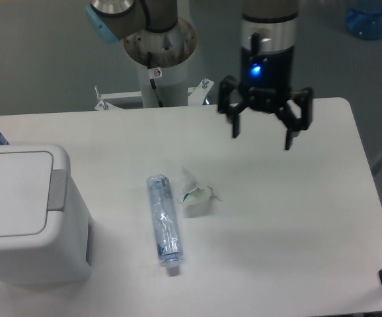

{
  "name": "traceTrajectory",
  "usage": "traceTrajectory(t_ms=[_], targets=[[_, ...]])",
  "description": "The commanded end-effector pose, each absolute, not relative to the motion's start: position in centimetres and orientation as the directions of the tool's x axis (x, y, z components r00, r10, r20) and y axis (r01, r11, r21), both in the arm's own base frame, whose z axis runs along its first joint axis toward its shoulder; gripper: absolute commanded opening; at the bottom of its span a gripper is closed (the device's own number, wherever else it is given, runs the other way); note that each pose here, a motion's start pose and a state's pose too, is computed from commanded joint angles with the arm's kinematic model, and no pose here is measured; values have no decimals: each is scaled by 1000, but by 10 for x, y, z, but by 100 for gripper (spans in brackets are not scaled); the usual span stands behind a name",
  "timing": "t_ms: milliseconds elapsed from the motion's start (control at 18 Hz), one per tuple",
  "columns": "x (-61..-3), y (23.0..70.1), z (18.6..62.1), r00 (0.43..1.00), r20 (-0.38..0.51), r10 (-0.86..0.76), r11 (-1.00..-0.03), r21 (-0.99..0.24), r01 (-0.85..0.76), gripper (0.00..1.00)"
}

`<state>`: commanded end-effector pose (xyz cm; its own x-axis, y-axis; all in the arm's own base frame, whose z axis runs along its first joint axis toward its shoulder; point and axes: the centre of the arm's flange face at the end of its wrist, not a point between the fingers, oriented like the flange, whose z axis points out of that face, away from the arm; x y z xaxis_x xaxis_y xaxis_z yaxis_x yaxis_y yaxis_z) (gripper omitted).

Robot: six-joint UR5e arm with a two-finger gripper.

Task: Open the trash can
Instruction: 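Move the open gripper across the table toward the white trash bin lid, then lower the gripper onto the edge of the bin's white lid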

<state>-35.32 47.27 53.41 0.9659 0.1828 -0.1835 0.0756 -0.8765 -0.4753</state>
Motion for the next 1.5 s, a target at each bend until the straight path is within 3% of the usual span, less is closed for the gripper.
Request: traceTrajectory(t_ms=[444, 833, 1500], targets=[[-277, 534, 521, 958, -23, 286, -834, -498, 237, 100], [-229, 576, 500, 967, 21, 254, -837, -496, 231, 100], [-209, 592, 489, 956, 60, 286, -815, -510, 276, 100]])
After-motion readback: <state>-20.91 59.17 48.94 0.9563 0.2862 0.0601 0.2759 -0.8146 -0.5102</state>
